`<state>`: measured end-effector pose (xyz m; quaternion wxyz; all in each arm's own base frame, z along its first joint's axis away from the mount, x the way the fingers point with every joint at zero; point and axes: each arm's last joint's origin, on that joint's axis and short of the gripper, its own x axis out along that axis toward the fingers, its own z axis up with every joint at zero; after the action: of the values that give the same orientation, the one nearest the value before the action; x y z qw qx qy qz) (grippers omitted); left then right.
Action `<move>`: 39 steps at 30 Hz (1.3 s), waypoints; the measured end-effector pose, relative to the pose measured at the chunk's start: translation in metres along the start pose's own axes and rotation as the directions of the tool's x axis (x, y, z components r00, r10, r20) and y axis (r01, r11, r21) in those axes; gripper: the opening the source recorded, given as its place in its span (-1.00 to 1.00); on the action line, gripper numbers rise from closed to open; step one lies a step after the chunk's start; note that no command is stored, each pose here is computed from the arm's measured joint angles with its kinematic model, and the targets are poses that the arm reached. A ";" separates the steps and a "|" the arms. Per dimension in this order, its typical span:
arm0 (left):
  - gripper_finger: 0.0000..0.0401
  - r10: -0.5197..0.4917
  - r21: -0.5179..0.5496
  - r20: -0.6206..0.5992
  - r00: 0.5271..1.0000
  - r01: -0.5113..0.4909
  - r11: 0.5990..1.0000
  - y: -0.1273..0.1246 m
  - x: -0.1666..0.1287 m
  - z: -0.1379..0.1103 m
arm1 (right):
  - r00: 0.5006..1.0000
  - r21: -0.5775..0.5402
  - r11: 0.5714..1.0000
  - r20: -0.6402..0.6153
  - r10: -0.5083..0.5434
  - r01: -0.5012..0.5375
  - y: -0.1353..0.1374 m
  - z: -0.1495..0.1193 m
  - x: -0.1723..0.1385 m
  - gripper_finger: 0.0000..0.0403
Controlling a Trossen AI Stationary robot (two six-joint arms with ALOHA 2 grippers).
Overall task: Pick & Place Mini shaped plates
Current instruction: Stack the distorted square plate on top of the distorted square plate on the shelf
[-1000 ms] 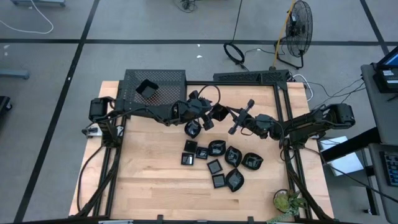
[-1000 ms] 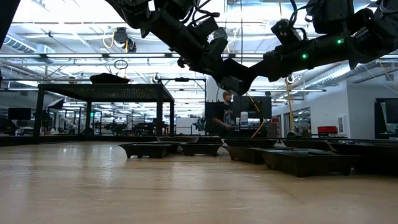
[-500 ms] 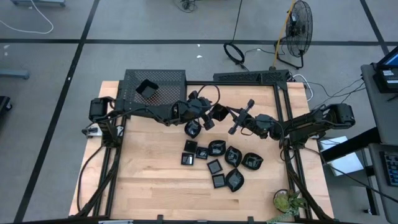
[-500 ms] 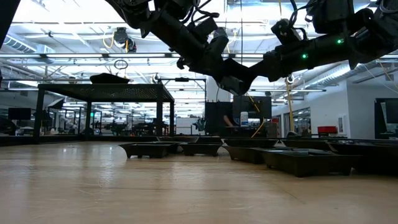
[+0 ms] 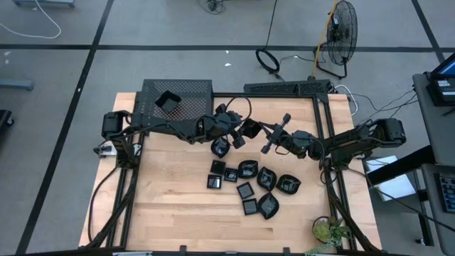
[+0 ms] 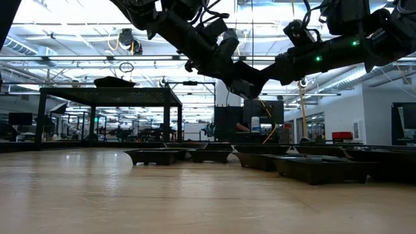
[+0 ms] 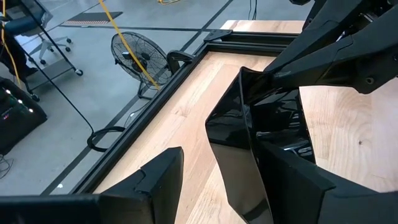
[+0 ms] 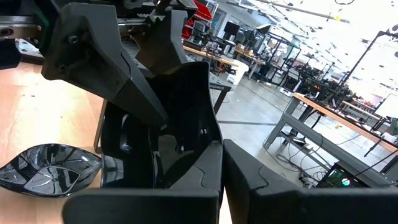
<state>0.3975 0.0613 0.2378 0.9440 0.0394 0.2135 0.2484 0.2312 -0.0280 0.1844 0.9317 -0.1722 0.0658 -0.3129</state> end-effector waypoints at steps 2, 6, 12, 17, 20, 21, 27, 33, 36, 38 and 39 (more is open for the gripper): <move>0.06 0.000 -0.001 0.000 1.000 0.000 1.000 0.000 0.000 0.000 | 1.000 0.000 1.000 0.000 0.000 0.000 0.000 0.000 0.000 -1.00; 0.06 0.000 -0.002 0.000 1.000 0.000 1.000 0.000 0.000 0.000 | 1.000 0.000 1.000 0.000 0.000 0.000 0.000 0.000 0.000 -1.00; -0.19 -0.005 0.000 0.001 1.000 0.005 1.000 -0.002 -0.001 0.000 | 1.000 0.000 1.000 -0.001 0.000 0.000 0.000 0.000 0.000 -1.00; -0.63 -0.007 0.001 0.003 1.000 0.007 1.000 -0.003 -0.001 0.000 | 1.000 0.004 1.000 -0.001 0.001 -0.001 0.000 0.000 0.000 -1.00; -0.91 0.005 0.000 0.002 1.000 -0.005 1.000 -0.002 -0.001 0.000 | 1.000 0.034 0.999 -0.003 0.003 -0.002 0.000 0.000 0.000 -0.95; -0.95 0.007 -0.002 0.004 1.000 -0.007 1.000 -0.002 -0.001 0.000 | 1.000 0.036 0.999 -0.001 0.007 -0.007 0.001 0.000 0.000 -0.91; -0.95 0.016 -0.001 0.016 1.000 -0.016 1.000 0.003 -0.015 0.011 | 0.999 0.058 0.998 0.044 0.027 -0.029 0.007 0.007 -0.007 -0.44; -0.95 0.086 0.014 -0.006 0.996 -0.086 0.996 0.020 -0.052 0.030 | 0.998 0.075 0.997 0.056 -0.041 0.037 0.009 0.018 -0.018 -0.01; -0.98 0.132 0.022 -0.022 0.991 -0.131 0.991 0.032 -0.079 0.040 | 0.996 0.070 0.996 0.053 -0.067 0.063 0.010 0.021 -0.021 0.10; -0.97 0.160 0.023 -0.033 0.987 -0.159 0.987 0.041 -0.097 0.045 | 0.996 0.068 0.995 0.049 -0.075 0.071 0.010 0.020 -0.022 0.14; -0.96 0.180 0.024 -0.045 0.983 -0.179 0.984 0.046 -0.107 0.046 | 0.996 0.067 0.995 0.047 -0.074 0.071 0.010 0.020 -0.022 0.15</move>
<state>0.3126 0.0509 0.3290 0.9121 0.0620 0.2336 0.3310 0.2236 -0.0018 0.1997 0.9262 -0.1517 0.0260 -0.3441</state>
